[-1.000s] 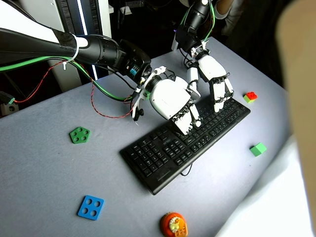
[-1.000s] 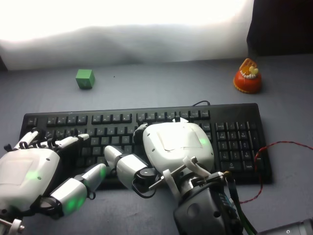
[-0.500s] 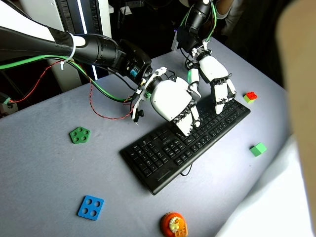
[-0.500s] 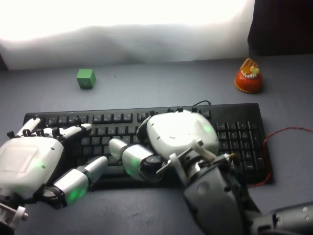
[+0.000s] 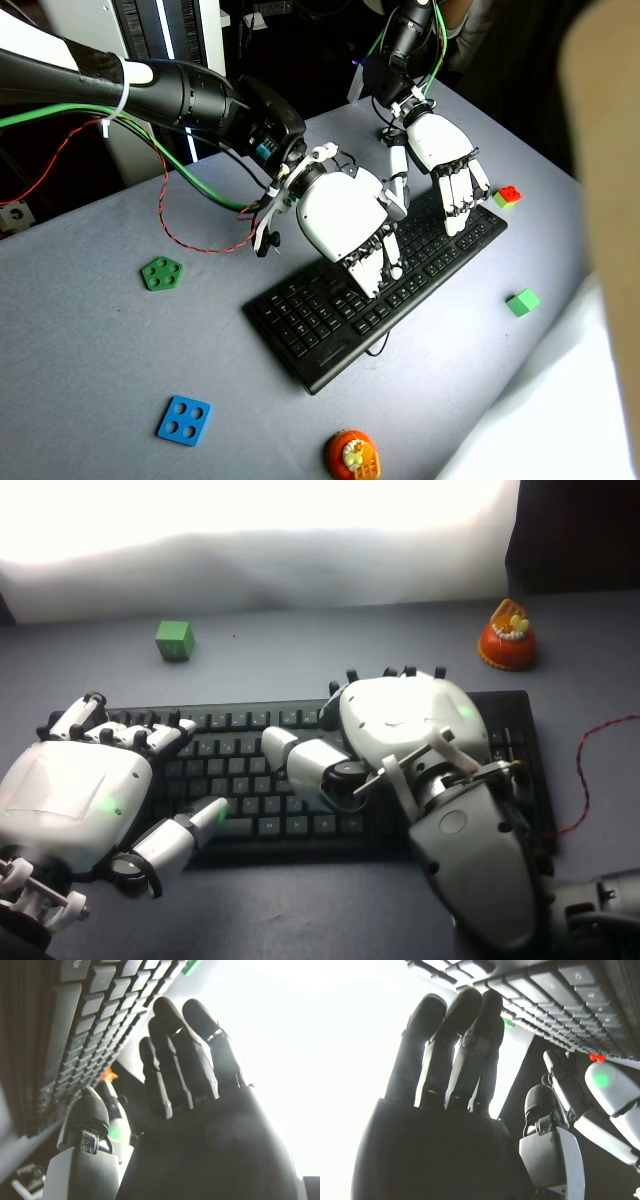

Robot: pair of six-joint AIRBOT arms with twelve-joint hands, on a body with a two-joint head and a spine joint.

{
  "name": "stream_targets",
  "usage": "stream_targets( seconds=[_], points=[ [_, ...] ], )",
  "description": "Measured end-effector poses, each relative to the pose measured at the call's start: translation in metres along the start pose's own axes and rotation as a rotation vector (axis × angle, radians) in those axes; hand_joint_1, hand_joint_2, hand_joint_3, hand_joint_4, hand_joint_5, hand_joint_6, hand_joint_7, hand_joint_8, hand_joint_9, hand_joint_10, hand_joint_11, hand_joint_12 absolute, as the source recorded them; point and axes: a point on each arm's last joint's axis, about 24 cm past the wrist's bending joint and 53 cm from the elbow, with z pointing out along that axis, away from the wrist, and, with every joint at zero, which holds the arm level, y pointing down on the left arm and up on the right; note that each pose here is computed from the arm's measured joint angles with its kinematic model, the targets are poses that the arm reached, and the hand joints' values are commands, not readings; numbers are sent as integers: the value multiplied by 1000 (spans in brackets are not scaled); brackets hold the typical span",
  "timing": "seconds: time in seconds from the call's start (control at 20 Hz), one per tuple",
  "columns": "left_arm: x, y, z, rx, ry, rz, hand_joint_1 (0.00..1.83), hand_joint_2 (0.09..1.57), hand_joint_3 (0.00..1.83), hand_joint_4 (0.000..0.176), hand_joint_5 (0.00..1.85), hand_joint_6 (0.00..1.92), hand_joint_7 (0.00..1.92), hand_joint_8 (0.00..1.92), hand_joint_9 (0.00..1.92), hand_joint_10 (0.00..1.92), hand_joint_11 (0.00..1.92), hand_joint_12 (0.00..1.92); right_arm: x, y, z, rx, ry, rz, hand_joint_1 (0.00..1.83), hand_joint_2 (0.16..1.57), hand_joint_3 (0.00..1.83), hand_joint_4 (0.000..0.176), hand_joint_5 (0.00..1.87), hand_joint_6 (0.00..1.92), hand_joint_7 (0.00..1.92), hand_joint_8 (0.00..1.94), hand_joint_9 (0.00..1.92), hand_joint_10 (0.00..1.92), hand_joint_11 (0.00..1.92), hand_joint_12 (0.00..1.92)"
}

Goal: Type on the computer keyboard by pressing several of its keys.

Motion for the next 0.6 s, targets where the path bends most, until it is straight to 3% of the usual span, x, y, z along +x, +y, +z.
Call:
stream_targets(
  seconds=[0.1, 0.3, 0.6],
  points=[
    [-2, 1, 1, 0, -13, 34, 153, 1304, 1, 27, 487, 1, 565, 0, 494, 453, 61, 1479, -7, -4, -1, 7, -11, -1, 0, 1224, 1, 0, 744, 35, 1009, 1, 658, 1214, 336, 1841],
    [-10, 1, 0, -14, -72, 84, 231, 1280, 0, 16, 460, 0, 538, 0, 437, 406, 2, 1426, -20, -8, -2, 24, -28, 7, 0, 1232, 2, 0, 750, 31, 1003, 3, 663, 1149, 322, 1815],
    [-1, 1, -6, -20, -78, 119, 329, 1218, 0, 32, 364, 0, 427, 0, 464, 63, 0, 1201, -27, -12, -4, 30, -36, 7, 0, 1218, 0, 0, 787, 34, 1025, 9, 663, 1172, 352, 1798]
  ],
)
